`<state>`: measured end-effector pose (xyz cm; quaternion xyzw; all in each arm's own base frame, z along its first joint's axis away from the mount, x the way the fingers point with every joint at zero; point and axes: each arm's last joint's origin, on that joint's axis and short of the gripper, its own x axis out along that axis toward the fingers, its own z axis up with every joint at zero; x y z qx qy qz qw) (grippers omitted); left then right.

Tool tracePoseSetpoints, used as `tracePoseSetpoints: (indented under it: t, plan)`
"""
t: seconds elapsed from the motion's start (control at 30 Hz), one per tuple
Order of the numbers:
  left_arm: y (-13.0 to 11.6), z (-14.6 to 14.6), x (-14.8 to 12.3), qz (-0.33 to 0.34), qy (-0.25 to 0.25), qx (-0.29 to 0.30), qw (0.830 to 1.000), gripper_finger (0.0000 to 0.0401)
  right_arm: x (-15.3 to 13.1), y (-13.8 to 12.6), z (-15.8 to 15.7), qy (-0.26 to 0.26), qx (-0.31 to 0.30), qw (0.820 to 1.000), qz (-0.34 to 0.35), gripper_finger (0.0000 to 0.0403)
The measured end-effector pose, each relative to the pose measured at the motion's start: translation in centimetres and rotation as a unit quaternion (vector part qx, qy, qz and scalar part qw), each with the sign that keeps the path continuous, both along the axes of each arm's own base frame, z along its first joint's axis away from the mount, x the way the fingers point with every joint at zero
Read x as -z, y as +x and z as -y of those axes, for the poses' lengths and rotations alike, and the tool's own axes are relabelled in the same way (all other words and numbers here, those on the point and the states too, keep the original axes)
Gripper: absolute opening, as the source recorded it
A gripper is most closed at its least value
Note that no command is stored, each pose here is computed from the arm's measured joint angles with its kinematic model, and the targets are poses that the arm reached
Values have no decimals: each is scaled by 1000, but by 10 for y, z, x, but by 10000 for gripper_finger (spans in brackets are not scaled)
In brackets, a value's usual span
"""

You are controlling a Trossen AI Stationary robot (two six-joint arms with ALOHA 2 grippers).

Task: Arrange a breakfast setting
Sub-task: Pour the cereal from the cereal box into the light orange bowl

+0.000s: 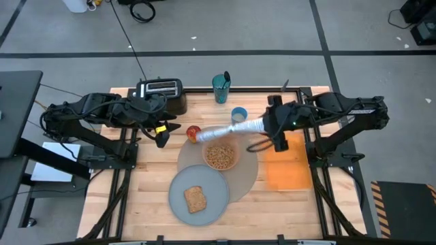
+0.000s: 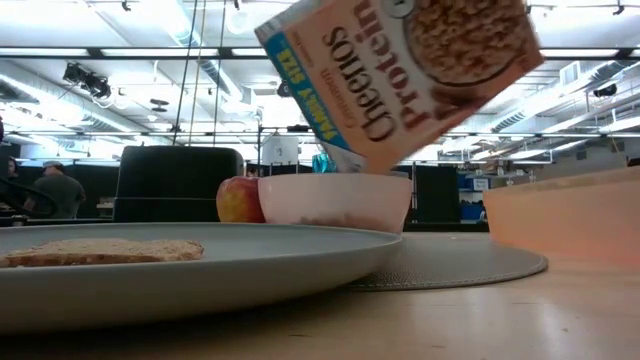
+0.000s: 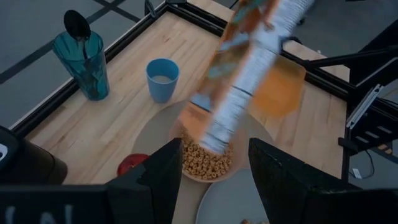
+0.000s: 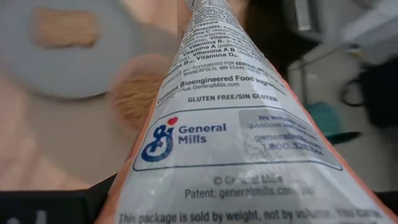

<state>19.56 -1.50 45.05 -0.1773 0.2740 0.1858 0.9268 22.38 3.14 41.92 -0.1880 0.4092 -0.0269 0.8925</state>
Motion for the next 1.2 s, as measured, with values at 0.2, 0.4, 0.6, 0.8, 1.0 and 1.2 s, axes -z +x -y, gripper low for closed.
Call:
tracePoseSetpoints:
  t: [0.2,0.4,0.6,0.8,1.0,1.2]
  plan:
    - [0,0,0,0,1,-1,1000,192,2,8,-4,18,-31,999,4,231]
    - [0,0,0,3,-7,-6,1000,192,1,9,-3,16,-24,1000,8,231]
    - [0,0,0,3,-7,-6,1000,192,0,10,-5,42,-39,998,16,231]
    - [0,0,0,3,-8,-7,1000,192,3,7,-5,51,-38,998,-4,231]
    - [0,0,0,3,-9,-8,1000,192,2,0,-6,62,-27,998,-10,231]
    - [0,0,0,3,-9,-8,1000,192,-6,-18,-2,76,-1,997,3,231]
